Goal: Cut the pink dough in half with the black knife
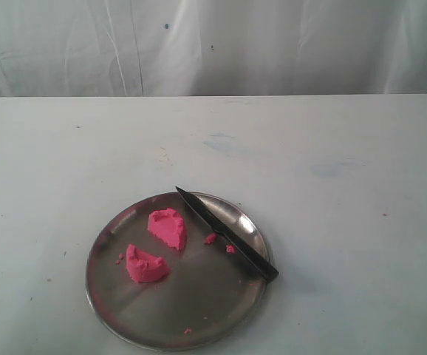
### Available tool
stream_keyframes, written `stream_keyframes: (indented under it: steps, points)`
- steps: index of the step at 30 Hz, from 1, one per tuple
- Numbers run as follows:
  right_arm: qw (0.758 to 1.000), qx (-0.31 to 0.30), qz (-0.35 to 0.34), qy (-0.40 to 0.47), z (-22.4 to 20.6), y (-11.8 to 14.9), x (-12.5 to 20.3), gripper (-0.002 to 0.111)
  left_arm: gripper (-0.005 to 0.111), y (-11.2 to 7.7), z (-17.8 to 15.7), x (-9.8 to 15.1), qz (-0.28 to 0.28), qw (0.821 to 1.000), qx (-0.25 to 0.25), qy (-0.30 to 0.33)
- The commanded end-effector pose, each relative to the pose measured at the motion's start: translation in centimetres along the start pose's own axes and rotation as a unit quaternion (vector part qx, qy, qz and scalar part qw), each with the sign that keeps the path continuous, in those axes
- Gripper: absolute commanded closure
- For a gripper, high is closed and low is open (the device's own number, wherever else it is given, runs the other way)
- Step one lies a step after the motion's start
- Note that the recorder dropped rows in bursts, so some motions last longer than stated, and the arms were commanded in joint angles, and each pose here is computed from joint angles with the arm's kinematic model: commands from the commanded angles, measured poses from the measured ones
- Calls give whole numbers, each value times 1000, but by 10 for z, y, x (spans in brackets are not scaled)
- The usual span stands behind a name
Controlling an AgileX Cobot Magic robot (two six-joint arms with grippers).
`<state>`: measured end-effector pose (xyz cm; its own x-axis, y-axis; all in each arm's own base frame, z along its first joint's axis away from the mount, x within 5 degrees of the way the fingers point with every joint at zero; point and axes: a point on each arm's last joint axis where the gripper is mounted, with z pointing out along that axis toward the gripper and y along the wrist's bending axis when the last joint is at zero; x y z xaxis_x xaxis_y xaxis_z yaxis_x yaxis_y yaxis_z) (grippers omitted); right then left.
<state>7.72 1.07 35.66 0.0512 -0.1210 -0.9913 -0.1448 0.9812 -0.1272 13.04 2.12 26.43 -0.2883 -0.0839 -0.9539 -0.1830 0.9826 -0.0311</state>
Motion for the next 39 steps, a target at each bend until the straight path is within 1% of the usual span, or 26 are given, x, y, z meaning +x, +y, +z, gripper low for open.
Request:
stream_keyframes:
  steps: [1,4,13,16,18,20,21,22,23,24,26,27,29,31,33,36,37,39]
  points:
    - [991,7,129,17,-17,-1,13,108,107,1,-1,2,2,1000,-2,2]
    - [989,14,146,34,-24,-2,17,108,107,1,-1,2,2,1000,-2,2]
    - [988,20,146,48,-28,-3,21,108,107,1,-1,2,2,1000,-2,2]
    - [989,29,134,57,-28,-4,22,108,107,1,-1,2,2,1000,-2,2]
    - [988,44,140,42,-33,-4,29,108,107,1,-1,2,2,1000,-2,2]
    - [986,86,138,20,-45,-7,38,108,107,1,-1,2,2,1000,-3,3]
    - [985,116,125,-2,-56,-8,44,108,107,1,-1,2,2,1000,-2,2]
    - [984,131,116,-11,-60,-8,47,108,107,1,-1,2,2,1000,-2,2]
    - [982,153,107,-8,-62,-8,56,108,107,1,-1,2,2,1000,-2,2]
    - [982,158,105,0,-60,-8,61,108,107,1,-1,2,2,1000,-2,1]
    - [982,150,114,22,-52,-6,79,108,107,1,0,2,2,1000,-3,3]
    - [981,142,131,34,-48,-4,90,108,107,1,-1,2,2,1000,-2,2]
    - [974,121,174,78,-38,3,125,108,107,1,-1,2,2,1000,-2,2]
    - [971,108,185,104,-30,10,168,108,107,1,-1,2,2,1000,-2,2]
    - [971,112,159,139,-32,10,173,108,107,1,-1,2,2,1000,-3,3]
    - [980,106,77,152,-32,9,174,108,107,1,-1,2,2,1000,-2,2]
    - [981,105,64,152,-32,9,174,108,107,1,-1,2,2,1000,-2,2]
    - [981,105,64,152,-32,9,174,108,107,1,-1,2,2,1000,-2,2]
